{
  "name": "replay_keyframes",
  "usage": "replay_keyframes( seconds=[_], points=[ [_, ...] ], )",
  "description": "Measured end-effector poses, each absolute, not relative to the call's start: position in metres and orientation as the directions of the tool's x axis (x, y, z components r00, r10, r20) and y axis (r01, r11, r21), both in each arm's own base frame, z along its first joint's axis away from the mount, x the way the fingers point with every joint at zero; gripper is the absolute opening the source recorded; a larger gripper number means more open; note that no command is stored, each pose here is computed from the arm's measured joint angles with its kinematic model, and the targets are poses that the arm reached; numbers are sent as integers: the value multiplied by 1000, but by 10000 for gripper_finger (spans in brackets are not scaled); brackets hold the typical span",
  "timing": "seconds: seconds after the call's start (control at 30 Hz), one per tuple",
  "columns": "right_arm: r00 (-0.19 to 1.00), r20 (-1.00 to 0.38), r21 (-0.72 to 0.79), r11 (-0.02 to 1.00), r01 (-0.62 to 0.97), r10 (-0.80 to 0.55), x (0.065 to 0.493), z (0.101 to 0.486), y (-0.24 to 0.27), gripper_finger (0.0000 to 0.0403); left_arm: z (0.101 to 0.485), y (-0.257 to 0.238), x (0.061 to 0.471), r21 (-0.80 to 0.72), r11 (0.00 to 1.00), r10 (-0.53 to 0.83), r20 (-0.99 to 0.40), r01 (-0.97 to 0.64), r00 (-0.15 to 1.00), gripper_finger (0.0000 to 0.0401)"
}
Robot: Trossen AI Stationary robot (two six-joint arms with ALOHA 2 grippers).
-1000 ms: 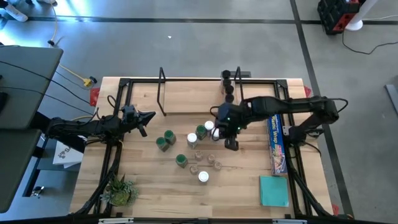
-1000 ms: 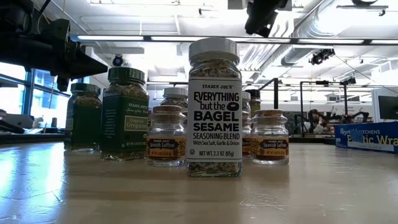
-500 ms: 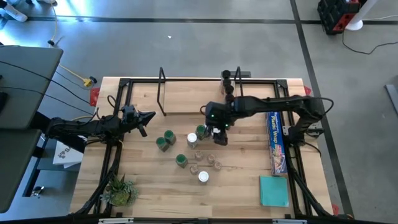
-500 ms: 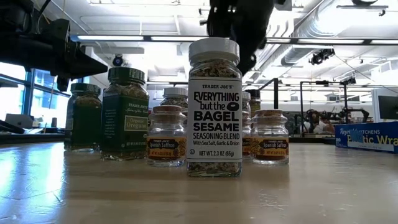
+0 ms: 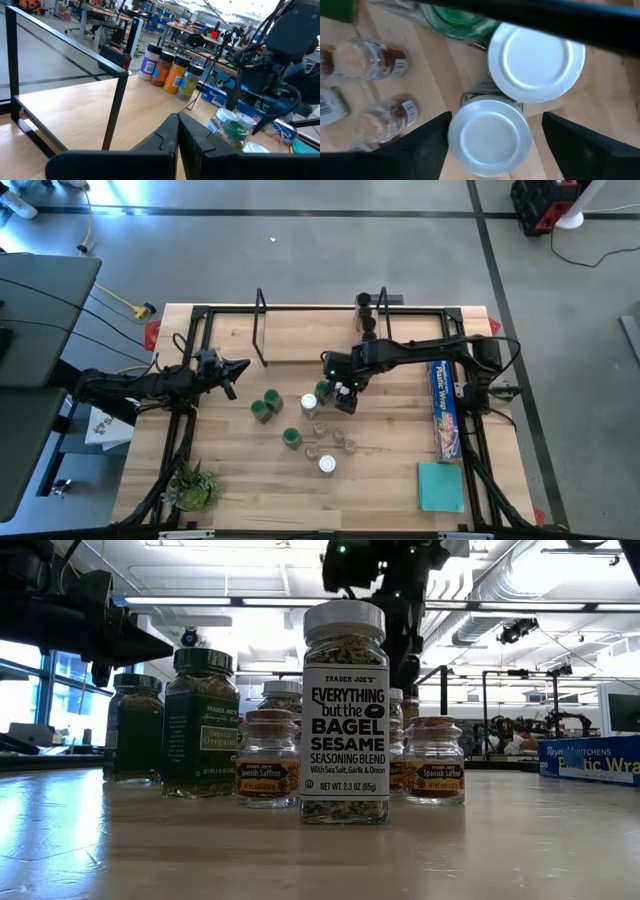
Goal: Shelf spices
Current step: Put the middle right white seasoning bottle on the shelf
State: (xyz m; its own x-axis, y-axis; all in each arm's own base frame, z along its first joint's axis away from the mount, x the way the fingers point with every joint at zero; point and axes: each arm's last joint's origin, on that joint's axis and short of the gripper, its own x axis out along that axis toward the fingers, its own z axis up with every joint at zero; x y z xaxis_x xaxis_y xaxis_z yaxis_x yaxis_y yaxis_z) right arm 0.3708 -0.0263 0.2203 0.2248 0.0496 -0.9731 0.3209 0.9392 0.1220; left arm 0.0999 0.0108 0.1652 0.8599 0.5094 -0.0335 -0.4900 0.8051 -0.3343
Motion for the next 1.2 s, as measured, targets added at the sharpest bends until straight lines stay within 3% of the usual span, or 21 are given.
replay_keyframes(
  seconds=[0.23,0.43,0.67,0.83,1.03,1.2],
  points=[
    [178,-981,126,961,245,83,367,219,-22,191,165,11,100,-334,805,510,-33,-490,860,5],
    [79,-992,96,994,-43,100,357,221,-3,191,165,11,100,-334,805,510,-33,-490,860,5],
    [44,-995,66,941,-332,85,352,222,16,208,165,11,100,-334,805,510,-33,-490,860,5],
    [46,-995,67,951,-302,84,352,222,18,233,165,11,100,-334,805,510,-33,-490,860,5],
    [23,-992,119,986,-120,123,350,222,12,236,165,11,100,-334,805,510,-34,-490,860,5],
    [32,-988,150,989,-2,150,351,223,6,196,165,11,100,-334,805,510,-33,-490,860,5]
  ],
)
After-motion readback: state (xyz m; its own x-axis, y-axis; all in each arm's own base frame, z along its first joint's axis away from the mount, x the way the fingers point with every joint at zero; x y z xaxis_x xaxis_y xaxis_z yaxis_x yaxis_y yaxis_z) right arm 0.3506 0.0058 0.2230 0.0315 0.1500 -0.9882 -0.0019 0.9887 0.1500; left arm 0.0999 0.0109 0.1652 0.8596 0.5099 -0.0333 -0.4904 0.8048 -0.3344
